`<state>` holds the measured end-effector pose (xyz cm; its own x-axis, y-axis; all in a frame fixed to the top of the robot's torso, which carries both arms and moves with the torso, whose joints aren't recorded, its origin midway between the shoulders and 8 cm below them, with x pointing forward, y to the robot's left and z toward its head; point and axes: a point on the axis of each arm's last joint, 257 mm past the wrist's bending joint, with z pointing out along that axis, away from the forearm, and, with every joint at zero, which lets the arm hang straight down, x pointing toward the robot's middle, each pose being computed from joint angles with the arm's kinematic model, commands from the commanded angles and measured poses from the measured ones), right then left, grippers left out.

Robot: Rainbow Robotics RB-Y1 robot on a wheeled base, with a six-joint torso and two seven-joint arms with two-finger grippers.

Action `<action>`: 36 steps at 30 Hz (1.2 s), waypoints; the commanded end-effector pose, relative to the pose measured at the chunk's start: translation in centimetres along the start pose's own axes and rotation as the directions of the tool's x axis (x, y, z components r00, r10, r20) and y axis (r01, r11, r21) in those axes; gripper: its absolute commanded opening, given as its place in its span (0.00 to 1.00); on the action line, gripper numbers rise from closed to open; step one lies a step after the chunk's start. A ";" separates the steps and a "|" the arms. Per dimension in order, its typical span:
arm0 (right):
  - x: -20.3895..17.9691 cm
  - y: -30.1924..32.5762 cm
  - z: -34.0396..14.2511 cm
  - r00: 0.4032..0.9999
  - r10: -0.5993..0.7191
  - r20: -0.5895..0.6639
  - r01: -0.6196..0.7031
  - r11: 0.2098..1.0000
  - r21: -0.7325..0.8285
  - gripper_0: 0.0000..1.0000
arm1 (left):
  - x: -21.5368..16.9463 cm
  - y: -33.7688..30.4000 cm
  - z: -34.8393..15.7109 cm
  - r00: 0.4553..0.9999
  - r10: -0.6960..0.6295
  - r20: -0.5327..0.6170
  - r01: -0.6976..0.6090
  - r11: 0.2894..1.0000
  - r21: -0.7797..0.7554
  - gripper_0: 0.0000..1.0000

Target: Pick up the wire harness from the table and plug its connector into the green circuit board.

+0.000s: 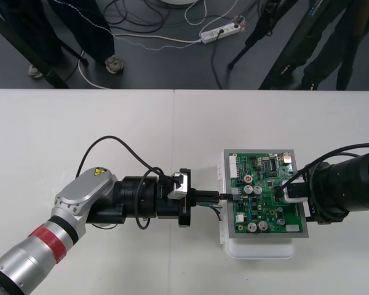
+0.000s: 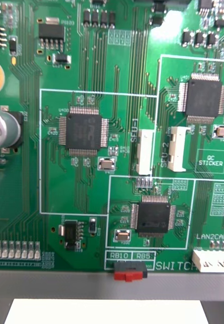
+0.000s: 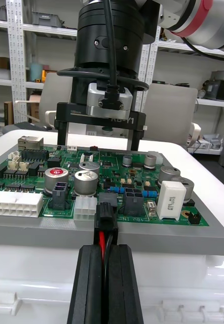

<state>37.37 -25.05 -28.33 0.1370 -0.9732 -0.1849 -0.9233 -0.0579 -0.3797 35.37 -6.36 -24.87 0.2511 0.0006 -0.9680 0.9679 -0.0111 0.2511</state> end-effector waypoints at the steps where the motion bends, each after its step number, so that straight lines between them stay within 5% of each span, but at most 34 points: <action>1: -1.6 -1.1 -0.6 1.000 -0.019 0.013 0.019 0.999 0.029 1.00 | -0.9 -0.3 2.4 0.997 0.070 0.013 -0.070 0.997 0.031 0.00; 36: -1.5 -1.2 -0.6 1.000 -0.020 0.008 0.020 0.999 0.031 1.00 | -2.7 0.6 3.6 0.994 0.102 0.049 -0.104 0.994 0.032 0.00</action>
<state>37.43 -25.16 -28.32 0.1357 -0.9742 -0.1806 -0.9226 -0.0578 -0.3814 35.28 -6.89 -24.85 0.2614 0.0083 -0.9652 0.9648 -0.0309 0.2611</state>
